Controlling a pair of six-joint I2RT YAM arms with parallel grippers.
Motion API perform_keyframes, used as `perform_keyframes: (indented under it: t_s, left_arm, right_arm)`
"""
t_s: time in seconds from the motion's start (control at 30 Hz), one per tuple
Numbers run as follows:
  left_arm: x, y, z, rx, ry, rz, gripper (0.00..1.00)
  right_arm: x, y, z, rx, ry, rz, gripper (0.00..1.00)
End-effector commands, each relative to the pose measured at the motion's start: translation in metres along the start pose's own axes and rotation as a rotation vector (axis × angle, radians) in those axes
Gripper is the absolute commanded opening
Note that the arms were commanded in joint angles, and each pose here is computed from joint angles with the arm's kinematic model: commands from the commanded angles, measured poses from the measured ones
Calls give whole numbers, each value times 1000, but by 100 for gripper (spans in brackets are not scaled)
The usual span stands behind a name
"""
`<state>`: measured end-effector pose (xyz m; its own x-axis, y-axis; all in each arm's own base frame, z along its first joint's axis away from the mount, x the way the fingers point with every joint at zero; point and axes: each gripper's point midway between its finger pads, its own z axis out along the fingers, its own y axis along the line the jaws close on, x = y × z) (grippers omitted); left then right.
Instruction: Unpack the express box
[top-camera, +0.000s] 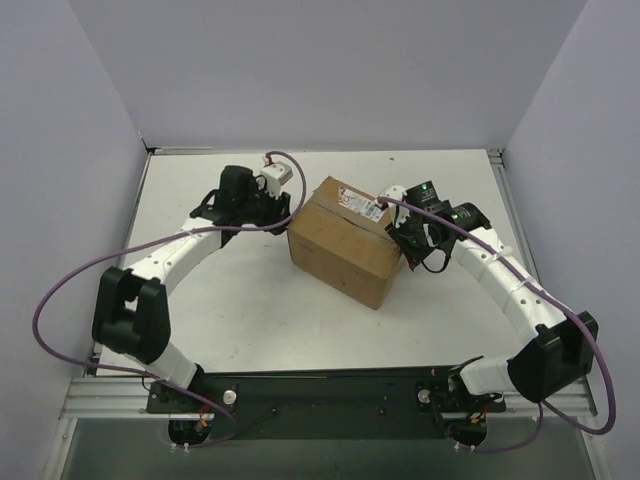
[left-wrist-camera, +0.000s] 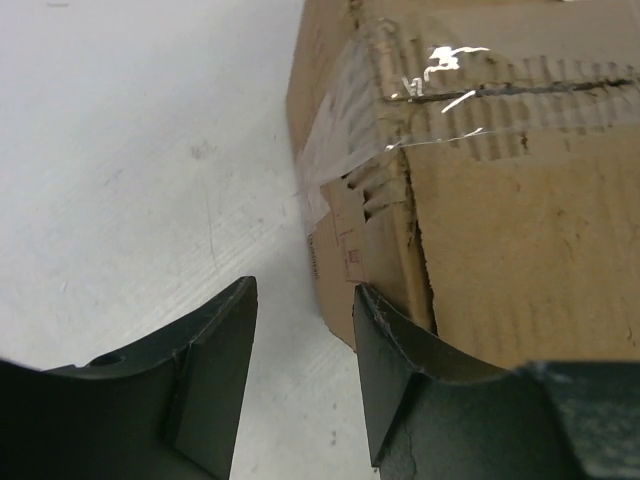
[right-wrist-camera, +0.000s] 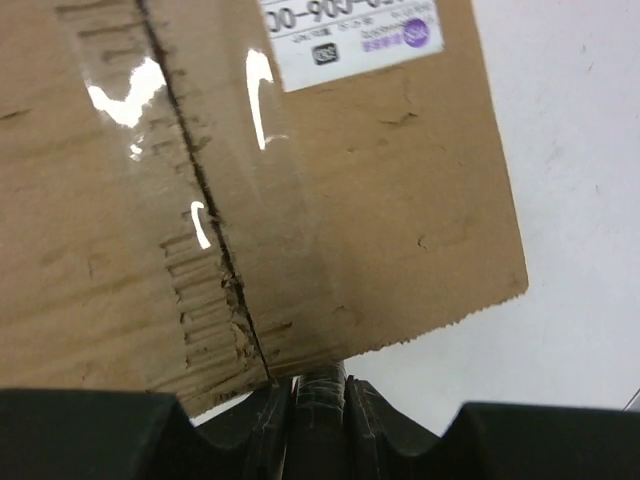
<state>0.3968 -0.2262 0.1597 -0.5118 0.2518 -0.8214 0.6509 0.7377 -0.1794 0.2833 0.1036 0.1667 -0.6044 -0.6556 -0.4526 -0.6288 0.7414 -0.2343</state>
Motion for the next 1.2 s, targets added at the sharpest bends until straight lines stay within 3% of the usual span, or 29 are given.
perform_keyframes:
  t_s: [0.0,0.13,0.2,0.3,0.5,0.6,0.7,0.77,0.8,0.87,0.97,1.0,1.17]
  left_arm:
    - [9,-47,-53,133,-8,54,54]
    - [47,-43,-84,63,51,106,55]
    - [58,-20,-98,-79,91,131,56]
    - [49,9,-118,-225,115,187,65]
    - [16,23,-146,-254,99,308,73]
    - [-33,-7,-152,-119,-34,361,80]
    - [-81,-46,-147,78,-155,380,84]
    - [-109,-67,-136,205,-194,373,84]
    - [-113,-79,-130,267,-191,372,84]
    - [-133,-93,-112,371,-190,375,97]
    - [-122,-132,-89,595,-89,357,97]
    - [-140,-147,-97,662,-133,383,97]
    - [-144,-174,-77,819,-120,350,97]
  right_arm:
    - [-76,8,4,-42,-187,-29,0]
    - [-100,29,13,-102,-205,-47,0]
    - [-106,38,21,-128,-190,-31,0]
    - [-112,27,19,-102,-183,20,0]
    - [-103,-35,-9,1,-206,163,0]
    - [-107,-65,-30,53,-262,227,0]
    - [-119,-90,-56,0,-380,337,0]
    - [-136,-90,-73,-131,-497,386,0]
    - [-145,-85,-87,-193,-558,372,0]
    - [-162,-71,-110,-336,-678,322,0]
    - [-175,-46,-137,-500,-771,247,0]
    - [-177,-41,-140,-540,-777,249,0]
    - [-179,-21,-144,-693,-814,221,0]
